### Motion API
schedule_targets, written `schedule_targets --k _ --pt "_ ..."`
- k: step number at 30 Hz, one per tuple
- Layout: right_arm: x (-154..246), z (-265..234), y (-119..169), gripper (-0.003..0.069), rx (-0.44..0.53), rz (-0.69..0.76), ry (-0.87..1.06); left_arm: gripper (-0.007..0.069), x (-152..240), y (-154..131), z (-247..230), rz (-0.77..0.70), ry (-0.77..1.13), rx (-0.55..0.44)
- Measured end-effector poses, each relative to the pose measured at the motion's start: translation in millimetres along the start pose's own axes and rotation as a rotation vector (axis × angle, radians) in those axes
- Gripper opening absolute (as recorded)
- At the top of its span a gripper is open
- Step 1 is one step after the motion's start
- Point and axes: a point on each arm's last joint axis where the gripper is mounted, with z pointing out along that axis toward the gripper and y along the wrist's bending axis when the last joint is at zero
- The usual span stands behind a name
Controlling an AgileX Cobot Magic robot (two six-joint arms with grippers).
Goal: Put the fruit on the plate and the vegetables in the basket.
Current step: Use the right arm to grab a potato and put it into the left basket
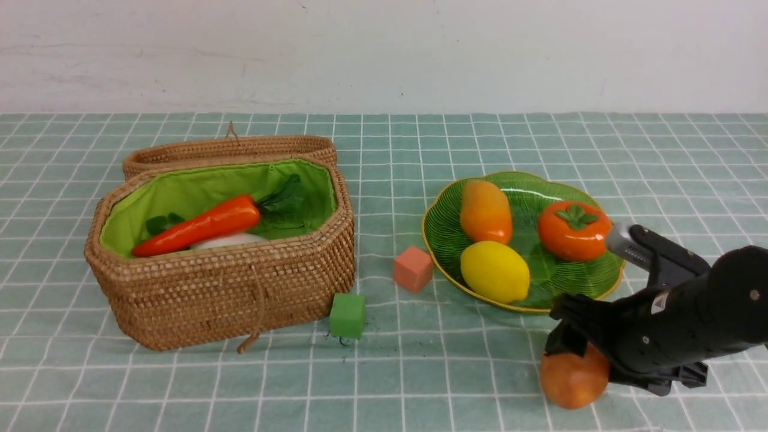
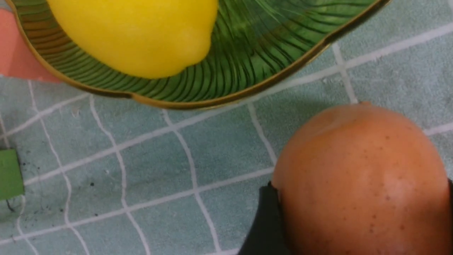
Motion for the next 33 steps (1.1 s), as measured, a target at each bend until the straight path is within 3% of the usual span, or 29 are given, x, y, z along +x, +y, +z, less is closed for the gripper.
schedule_targets --k 6,11,15,18,25,29,33 --pt "8 -25 8 0.0546 -0.064 -0.179 0.084 0.0239 0 0 0 0.000 0.000 0.000" --pt "-22 -83 59 0.0546 -0.285 -0.448 0.033 0.0239 0 0 0 0.000 0.000 0.000" --pt "-45 -109 90 0.0546 -0.392 -0.530 -0.009 0.0239 0 0 0 0.000 0.000 0.000" --pt "-76 -122 130 0.0545 -0.491 -0.588 -0.112 0.0239 0 0 0 0.000 0.000 0.000" --pt "-88 -81 228 0.0545 -0.666 -0.694 -0.263 0.0239 0 0 0 0.000 0.000 0.000" --pt "-73 -35 268 0.0545 -0.708 -0.732 -0.249 0.0239 0 0 0 0.000 0.000 0.000" --pt "-62 0 283 0.0561 -0.716 -0.751 -0.199 0.0239 0 0 0 0.000 0.000 0.000"
